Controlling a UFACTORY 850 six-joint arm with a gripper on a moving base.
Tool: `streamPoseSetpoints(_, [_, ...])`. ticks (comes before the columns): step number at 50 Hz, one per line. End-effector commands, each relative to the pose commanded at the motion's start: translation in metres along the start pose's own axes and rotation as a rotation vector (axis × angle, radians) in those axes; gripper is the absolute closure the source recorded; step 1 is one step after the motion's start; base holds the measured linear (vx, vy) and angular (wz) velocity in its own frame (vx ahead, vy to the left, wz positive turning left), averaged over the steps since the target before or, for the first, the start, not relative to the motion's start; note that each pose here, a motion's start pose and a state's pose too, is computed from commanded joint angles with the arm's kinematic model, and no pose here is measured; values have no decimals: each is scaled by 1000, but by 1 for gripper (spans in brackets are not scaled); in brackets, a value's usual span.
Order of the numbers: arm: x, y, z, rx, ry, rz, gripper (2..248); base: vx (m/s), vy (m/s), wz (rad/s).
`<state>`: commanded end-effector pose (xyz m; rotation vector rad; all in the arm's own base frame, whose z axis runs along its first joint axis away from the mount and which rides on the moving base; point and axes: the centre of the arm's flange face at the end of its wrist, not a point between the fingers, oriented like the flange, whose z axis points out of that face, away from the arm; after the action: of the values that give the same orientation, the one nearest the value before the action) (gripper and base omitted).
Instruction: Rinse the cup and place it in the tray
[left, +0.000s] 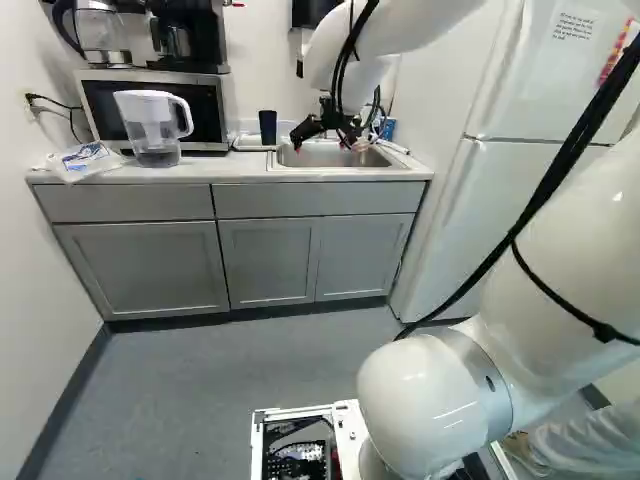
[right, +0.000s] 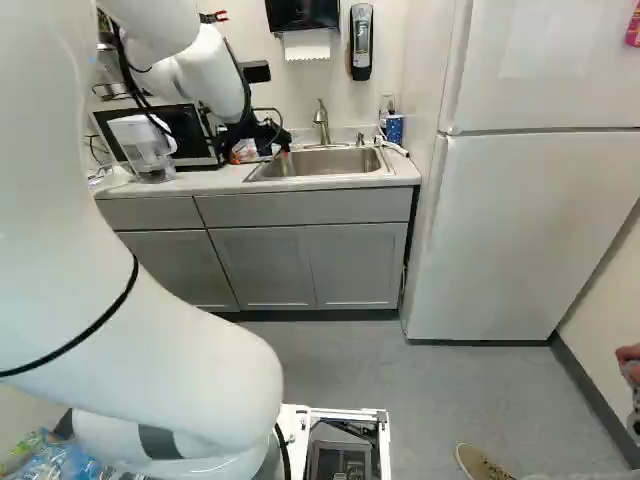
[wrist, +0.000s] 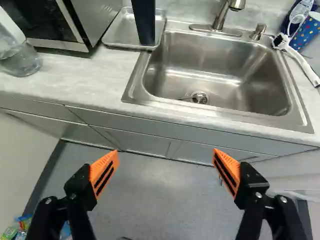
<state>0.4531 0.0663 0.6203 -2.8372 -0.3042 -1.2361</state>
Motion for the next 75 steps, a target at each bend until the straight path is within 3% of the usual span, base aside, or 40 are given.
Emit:
streamPoseSetpoints(31, [-67, 10, 29, -33, 96, 38, 3, 0, 0, 0])
streamPoseSetpoints(75, [-203, 21, 49, -93, 273, 99, 3, 0, 0, 0])
